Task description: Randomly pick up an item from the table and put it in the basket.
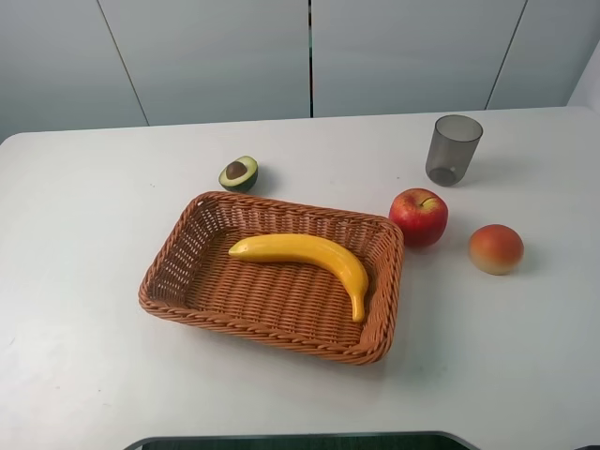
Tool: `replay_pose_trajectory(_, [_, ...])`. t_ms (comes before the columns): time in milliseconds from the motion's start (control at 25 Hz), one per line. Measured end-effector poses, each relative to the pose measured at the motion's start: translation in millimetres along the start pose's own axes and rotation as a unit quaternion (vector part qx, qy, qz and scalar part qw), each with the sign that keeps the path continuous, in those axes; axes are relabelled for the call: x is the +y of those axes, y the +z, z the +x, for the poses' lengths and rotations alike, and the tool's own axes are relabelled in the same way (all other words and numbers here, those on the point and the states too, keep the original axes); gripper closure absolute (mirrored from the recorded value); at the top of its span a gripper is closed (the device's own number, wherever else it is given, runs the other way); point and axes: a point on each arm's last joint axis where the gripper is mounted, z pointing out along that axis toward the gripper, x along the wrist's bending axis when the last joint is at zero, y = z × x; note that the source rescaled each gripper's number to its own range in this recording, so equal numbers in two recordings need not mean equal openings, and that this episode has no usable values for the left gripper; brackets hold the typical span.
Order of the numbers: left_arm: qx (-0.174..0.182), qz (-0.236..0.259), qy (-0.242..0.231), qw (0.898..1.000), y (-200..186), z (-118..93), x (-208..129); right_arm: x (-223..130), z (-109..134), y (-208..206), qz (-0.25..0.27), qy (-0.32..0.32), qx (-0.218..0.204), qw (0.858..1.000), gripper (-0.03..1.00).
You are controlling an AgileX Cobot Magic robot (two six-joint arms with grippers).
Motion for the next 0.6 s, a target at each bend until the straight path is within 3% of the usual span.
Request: replay_pose_trajectory(600, [0.0,0.0,0.0,1.0,0.0,0.0,0.0,0.0,0.0,0.0,0.0,0.0,-0.001,1.0,-0.02])
